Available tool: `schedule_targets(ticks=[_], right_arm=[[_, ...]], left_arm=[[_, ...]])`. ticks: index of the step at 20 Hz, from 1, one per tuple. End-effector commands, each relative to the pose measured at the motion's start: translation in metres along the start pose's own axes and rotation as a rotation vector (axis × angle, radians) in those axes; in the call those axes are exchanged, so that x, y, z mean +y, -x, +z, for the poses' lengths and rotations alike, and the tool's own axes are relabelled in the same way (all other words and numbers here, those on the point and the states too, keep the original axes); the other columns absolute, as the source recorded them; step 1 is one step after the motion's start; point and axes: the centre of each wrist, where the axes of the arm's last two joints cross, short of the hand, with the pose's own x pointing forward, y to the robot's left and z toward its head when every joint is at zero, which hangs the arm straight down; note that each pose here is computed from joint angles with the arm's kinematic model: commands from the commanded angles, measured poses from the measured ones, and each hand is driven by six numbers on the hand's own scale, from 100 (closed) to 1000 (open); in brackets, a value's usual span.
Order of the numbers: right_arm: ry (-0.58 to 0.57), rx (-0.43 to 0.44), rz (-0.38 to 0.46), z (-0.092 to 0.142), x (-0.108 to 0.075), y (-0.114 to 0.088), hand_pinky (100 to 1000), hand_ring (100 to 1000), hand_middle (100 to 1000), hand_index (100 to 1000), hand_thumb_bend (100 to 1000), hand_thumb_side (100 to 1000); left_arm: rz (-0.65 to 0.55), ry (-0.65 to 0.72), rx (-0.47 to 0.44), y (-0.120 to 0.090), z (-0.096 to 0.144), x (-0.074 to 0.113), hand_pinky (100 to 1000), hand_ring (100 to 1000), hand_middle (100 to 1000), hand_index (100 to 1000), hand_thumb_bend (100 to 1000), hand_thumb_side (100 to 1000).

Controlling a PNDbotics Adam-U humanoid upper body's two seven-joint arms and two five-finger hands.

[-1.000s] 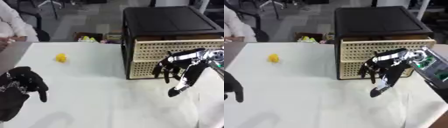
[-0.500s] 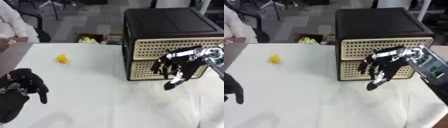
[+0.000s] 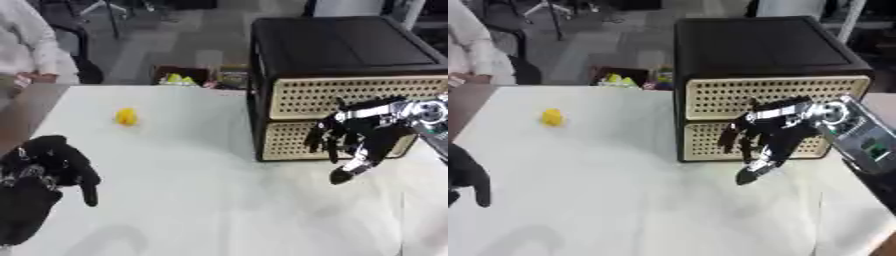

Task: Pick up objects from table and place into drawer.

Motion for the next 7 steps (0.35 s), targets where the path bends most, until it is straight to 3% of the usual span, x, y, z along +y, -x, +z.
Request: schedule_targets(ticks=[1,3,4,5,7], right_arm=[[0.03,-0.035,0.075,0.024,-0.003,-0.011,194,558,723,825,661,307],[0.033,-0.06,0.108,0.031,0.004,-0.012,192,560,720,819,683,311],[0.038,-0.071,0.126,0.035,0.006,-0.014,179,560,720,818,818,318],[0.046,-0.085,0.145,0.039,0.009,-0.015,174,559,717,818,699,327],[0.064,-0.123,0.185,0.046,0.012,-0.021,100,541,702,807,726,404]], left_arm=[[-0.025,0.008,-0.007,-0.008,-0.004,0.004,494,658,688,900,110,1000],[-0.022,0.003,-0.005,-0.009,-0.004,0.004,495,658,688,901,112,1000],[-0.02,0.0,-0.005,-0.009,-0.004,0.004,496,658,689,902,113,1000],[-0.019,-0.004,-0.005,-0.009,-0.004,0.005,496,658,689,903,114,1000],[-0.016,-0.009,-0.005,-0.01,-0.004,0.006,496,660,691,908,114,1000]])
